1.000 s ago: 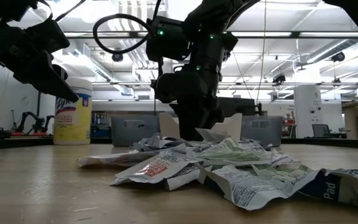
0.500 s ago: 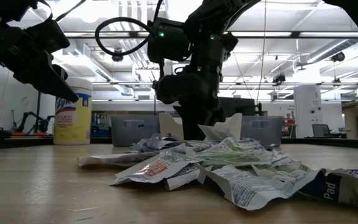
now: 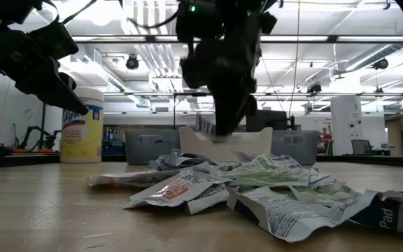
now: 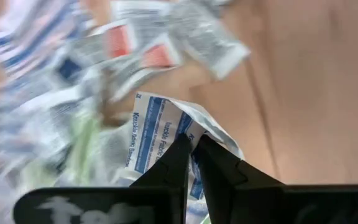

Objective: Pick & Place First Aid Supplies
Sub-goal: Put the blue bandage pack into the right black bin

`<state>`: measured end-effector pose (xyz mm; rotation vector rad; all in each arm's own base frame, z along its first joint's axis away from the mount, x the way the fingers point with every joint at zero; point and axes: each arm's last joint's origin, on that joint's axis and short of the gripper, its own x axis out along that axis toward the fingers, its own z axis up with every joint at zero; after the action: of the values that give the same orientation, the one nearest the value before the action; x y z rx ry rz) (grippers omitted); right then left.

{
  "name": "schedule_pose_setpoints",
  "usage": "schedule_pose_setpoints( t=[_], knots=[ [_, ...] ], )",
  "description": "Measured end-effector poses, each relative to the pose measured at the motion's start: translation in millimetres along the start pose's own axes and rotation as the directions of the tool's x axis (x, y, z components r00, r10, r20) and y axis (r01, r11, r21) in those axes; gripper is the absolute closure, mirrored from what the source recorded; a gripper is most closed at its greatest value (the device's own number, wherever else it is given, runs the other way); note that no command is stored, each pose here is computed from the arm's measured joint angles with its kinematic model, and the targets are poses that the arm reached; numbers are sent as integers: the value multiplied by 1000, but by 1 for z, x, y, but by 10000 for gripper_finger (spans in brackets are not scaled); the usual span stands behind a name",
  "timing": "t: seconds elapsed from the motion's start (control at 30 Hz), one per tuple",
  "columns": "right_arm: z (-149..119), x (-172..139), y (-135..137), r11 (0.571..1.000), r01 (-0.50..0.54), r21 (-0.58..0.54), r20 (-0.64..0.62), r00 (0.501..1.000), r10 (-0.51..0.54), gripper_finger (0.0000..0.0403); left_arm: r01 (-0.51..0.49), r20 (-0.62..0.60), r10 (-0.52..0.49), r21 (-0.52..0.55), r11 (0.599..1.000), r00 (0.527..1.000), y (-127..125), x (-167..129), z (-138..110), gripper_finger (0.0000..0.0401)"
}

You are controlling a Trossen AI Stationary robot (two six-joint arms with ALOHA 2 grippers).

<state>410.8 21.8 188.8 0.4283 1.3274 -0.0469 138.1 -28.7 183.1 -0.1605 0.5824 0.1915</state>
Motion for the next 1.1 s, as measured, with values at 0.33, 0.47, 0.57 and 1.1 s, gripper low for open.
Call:
schedule_pose_setpoints(
  t=[0.33, 0.47, 0.57, 1.1],
  knots=[
    [-2, -5, 5, 983, -143, -114, -45, 989, 139, 374, 0, 0, 0, 10, 1000, 1000, 0, 0, 0, 240],
    [-3, 1, -1, 995, -47, -91, -28, 999, 45, 374, 0, 0, 0, 10, 1000, 1000, 0, 0, 0, 240],
    [-12, 6, -9, 999, 39, -27, -79, 996, -41, 374, 0, 0, 0, 10, 1000, 1000, 0, 0, 0, 240],
    [-79, 16, -21, 965, 251, 73, -420, 886, -198, 374, 0, 0, 0, 10, 1000, 1000, 0, 0, 0, 240]
  ],
)
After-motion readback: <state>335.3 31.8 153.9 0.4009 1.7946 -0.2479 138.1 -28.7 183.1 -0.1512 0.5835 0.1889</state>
